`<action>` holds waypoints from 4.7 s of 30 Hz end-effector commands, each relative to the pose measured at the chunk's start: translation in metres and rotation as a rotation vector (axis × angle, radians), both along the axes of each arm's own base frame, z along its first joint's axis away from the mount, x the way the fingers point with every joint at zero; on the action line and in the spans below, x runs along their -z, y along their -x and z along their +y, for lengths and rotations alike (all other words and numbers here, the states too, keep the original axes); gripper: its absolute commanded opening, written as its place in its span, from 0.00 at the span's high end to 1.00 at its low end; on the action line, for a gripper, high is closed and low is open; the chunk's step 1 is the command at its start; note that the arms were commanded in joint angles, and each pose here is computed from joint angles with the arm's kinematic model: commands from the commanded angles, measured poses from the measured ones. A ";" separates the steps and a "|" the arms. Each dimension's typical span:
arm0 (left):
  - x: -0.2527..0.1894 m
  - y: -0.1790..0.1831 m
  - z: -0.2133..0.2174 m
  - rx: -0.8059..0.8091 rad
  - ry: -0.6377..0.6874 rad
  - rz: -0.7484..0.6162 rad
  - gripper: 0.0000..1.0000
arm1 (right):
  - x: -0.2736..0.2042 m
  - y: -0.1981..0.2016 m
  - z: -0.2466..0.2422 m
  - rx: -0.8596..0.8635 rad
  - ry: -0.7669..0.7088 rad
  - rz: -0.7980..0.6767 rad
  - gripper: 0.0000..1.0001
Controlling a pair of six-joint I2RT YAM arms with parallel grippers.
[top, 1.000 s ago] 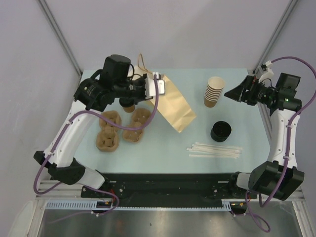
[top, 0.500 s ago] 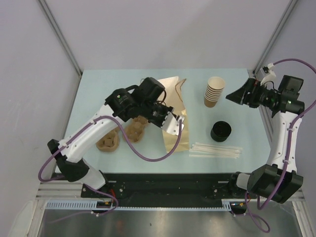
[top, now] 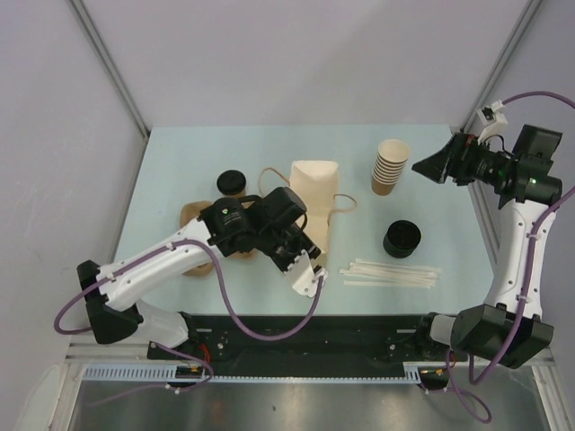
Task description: Pack the takeout coffee
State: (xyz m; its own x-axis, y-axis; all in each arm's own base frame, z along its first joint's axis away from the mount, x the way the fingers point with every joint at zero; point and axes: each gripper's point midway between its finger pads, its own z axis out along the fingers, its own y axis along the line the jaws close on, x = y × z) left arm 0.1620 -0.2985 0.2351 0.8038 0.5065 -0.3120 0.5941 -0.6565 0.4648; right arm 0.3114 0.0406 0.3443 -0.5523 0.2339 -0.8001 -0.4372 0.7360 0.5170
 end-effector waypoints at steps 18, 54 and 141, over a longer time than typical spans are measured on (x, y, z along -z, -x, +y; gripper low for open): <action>-0.230 0.024 0.030 -0.276 0.708 0.076 0.26 | -0.066 -0.009 0.049 -0.146 0.159 -0.233 0.00; -0.059 -0.175 0.226 -1.148 0.773 0.711 0.01 | -0.009 -0.070 0.159 -0.524 0.496 -0.114 0.00; 0.170 -0.284 0.119 -0.602 -0.125 0.367 0.59 | 0.091 -0.025 0.176 -1.033 0.760 -0.146 1.00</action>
State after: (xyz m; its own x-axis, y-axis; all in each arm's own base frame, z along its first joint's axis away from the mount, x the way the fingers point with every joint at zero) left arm 0.4399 -0.1746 0.0579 0.1716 0.8902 -0.4220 0.9852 -0.1535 0.0769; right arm 0.3736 0.2282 0.2441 -0.0365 -0.7696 -0.6374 -0.9895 0.1171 -0.0847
